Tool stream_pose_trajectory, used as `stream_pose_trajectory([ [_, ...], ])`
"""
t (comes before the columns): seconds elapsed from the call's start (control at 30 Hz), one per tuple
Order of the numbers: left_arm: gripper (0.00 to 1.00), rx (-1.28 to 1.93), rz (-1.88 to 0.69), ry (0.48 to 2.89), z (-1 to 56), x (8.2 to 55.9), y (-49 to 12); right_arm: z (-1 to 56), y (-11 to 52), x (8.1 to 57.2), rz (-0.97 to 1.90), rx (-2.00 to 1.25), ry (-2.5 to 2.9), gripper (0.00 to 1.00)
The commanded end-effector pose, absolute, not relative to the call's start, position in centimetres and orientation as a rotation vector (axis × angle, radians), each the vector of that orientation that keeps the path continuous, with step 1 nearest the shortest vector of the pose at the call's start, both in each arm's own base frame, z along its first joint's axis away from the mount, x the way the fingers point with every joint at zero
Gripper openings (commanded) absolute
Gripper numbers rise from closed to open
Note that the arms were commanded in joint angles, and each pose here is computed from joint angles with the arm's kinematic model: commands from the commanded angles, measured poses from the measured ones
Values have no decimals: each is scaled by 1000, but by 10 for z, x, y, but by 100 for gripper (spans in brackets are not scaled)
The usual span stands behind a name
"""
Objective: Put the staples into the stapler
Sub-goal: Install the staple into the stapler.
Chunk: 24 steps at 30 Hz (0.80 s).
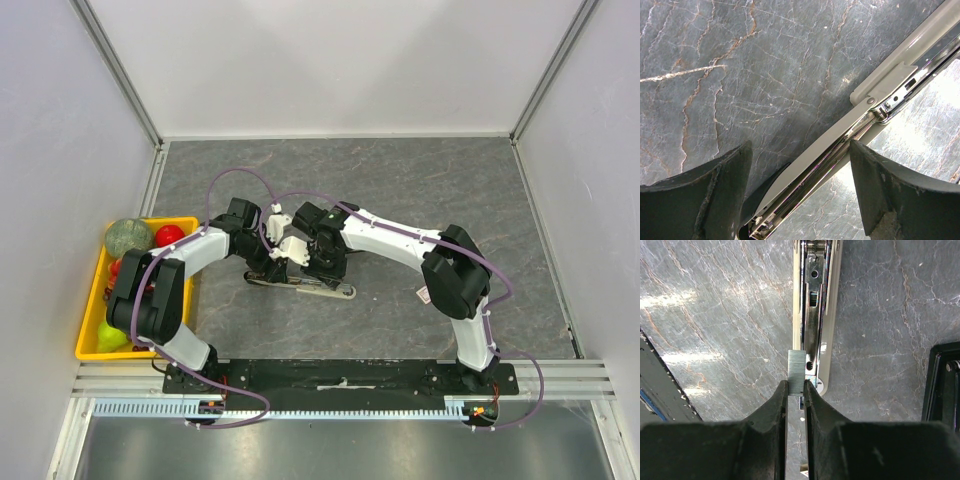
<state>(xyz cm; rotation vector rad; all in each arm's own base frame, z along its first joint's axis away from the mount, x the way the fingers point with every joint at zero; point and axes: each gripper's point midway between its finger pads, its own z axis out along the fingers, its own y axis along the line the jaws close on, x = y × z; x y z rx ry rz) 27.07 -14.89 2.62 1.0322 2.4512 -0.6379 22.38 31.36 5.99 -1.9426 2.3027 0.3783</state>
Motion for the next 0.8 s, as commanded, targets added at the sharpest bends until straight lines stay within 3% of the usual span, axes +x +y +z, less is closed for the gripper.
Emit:
stream_pose_trajectory([
  [0.0, 84, 1051, -540, 2481, 13, 271, -136, 54, 300, 219, 340, -1946, 2373, 12],
  [0.77, 84, 1052, -542, 2481, 13, 271, -137, 42, 296, 230, 243, -1928, 2390, 11],
])
